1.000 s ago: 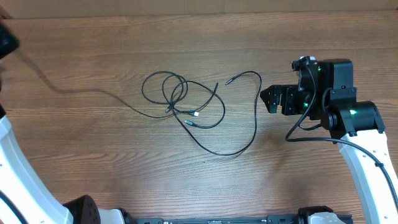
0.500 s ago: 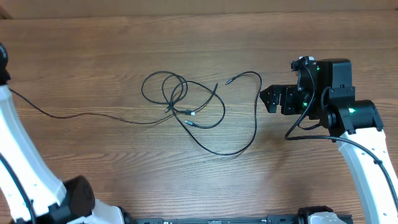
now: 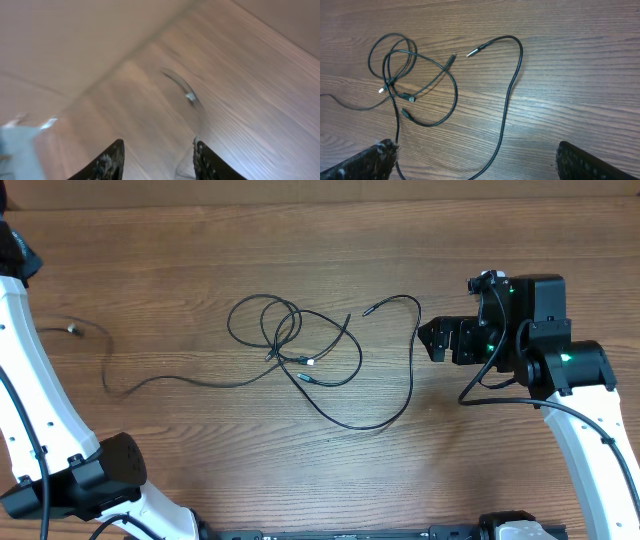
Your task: Untangle cables
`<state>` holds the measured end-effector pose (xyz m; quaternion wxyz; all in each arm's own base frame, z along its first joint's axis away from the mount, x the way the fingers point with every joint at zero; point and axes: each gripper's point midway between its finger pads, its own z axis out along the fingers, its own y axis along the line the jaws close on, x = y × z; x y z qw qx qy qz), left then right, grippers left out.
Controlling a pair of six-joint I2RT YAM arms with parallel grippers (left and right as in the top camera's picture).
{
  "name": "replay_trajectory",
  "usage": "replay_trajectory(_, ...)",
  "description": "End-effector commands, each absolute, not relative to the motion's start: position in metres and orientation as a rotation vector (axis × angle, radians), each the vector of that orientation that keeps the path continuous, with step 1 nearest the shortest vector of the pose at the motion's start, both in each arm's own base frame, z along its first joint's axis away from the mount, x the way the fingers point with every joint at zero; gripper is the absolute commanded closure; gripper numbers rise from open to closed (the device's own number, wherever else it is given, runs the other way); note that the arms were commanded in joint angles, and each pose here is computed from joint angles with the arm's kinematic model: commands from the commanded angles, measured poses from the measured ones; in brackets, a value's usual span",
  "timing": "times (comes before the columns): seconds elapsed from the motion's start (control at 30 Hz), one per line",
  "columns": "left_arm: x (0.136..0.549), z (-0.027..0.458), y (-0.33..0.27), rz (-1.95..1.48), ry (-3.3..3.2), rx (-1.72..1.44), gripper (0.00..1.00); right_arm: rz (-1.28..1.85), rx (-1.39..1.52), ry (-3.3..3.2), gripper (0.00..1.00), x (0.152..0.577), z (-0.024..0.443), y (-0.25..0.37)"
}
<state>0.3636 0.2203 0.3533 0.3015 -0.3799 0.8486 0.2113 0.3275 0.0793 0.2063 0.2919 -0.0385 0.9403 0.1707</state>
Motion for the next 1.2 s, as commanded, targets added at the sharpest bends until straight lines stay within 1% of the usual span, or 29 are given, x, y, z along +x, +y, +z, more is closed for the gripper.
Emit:
replay_trajectory(0.0,0.398,0.345,0.165,0.187,2.392,-0.686,0.57,0.444,-0.101,2.507,0.00,0.328,0.206,0.077)
replay_trajectory(0.07,0.411,0.345,0.130,-0.005,2.432,-0.480,0.56,0.444,-0.101,2.507,0.00,0.329,0.206,0.077)
replay_trajectory(0.13,0.415,0.346,0.102,-0.147,2.448,-0.343,0.55,0.444,-0.101,2.507,0.00,0.329,0.206,0.077)
replay_trajectory(0.2,0.414,0.344,0.084,-0.200,2.471,-0.278,0.53,0.444,-0.101,2.507,0.00,0.329,0.206,0.077)
replay_trajectory(0.27,0.408,0.337,0.075,-0.183,2.520,-0.272,0.53,0.444,-0.100,2.508,0.00,0.328,0.206,0.077)
replay_trajectory(0.37,0.397,0.328,0.075,-0.131,2.578,-0.389,0.53,0.444,-0.100,2.511,0.00,0.328,0.205,0.077)
replay_trajectory(0.5,0.375,0.316,0.076,-0.099,2.652,-0.565,0.55,0.444,-0.100,2.511,0.00,0.328,0.205,0.077)
replay_trajectory(0.53,0.369,0.313,0.076,-0.097,2.671,-0.603,0.56,0.444,-0.100,2.511,0.00,0.328,0.205,0.077)
replay_trajectory(0.57,0.368,0.312,0.076,-0.098,2.676,-0.617,0.60,0.444,-0.100,2.511,0.00,0.328,0.205,0.077)
replay_trajectory(0.83,0.340,0.286,0.084,-0.002,2.747,-0.790,0.60,0.444,-0.098,2.524,0.00,0.325,0.204,0.077)
replay_trajectory(1.1,0.285,0.256,0.104,0.203,2.786,-1.021,0.60,0.444,-0.098,2.524,0.00,0.325,0.204,0.077)
replay_trajectory(1.17,0.277,0.252,0.109,0.212,2.754,-1.059,0.56,0.444,-0.098,2.524,0.00,0.325,0.204,0.077)
